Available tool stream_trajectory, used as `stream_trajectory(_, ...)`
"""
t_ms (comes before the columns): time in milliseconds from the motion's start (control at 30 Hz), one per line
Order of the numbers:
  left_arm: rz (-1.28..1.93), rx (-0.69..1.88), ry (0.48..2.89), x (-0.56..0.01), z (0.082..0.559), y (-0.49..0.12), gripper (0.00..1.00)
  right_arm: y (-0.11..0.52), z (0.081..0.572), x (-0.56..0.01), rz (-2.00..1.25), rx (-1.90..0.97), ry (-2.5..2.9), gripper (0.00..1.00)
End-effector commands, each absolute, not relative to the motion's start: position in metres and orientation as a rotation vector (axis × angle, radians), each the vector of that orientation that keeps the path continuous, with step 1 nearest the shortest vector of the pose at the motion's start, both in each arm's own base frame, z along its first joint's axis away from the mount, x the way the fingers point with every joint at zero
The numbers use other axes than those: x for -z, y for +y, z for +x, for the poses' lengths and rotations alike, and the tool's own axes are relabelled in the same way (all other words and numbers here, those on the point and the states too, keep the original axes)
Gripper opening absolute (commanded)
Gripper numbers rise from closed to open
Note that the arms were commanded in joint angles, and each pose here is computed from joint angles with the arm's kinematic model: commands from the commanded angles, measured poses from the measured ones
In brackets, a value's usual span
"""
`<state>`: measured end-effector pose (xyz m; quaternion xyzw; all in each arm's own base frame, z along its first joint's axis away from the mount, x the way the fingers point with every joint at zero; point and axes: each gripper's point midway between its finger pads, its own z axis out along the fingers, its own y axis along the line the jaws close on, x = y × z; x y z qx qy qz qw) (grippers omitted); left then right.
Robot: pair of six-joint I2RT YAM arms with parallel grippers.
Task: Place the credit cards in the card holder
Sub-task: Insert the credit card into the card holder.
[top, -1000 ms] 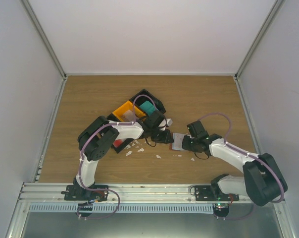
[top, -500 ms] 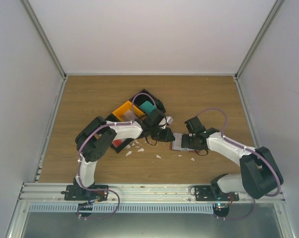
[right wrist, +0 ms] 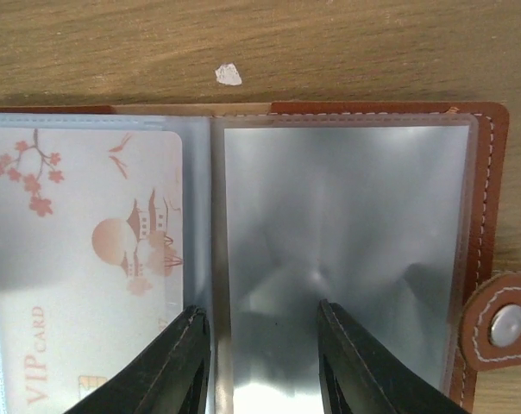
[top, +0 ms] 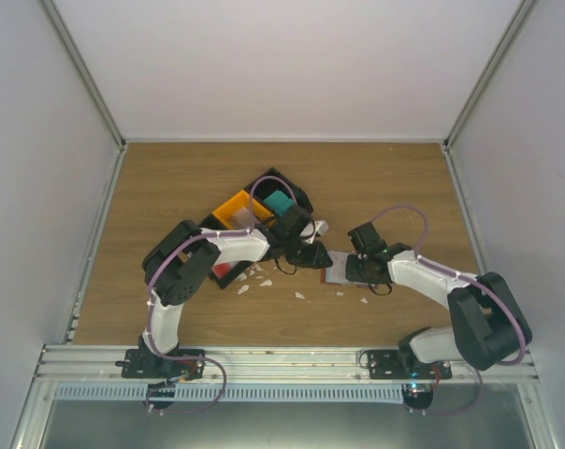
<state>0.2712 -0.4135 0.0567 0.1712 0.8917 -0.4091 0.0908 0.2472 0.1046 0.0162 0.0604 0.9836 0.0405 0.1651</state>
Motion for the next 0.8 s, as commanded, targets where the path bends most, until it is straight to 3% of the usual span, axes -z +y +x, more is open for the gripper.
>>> stream_trajectory(0, 0.541, 1.277, 2.591, -0.066, 0.274, -0.425, 0.22, 0.099, 0.221, 0.015, 0.193, -0.098, 2.915, 0.36)
stream_trajectory(233, 0.517, 1.235, 2.622, -0.059, 0.276, -0.423, 0.23, 0.100, 0.223, 0.012, 0.202, -0.113, 2.898, 0.37)
stream_trajectory(767, 0.500, 1.213, 2.637, -0.053, 0.278, -0.424, 0.23, 0.109, 0.236, -0.018, 0.187, -0.253, 2.790, 0.50)
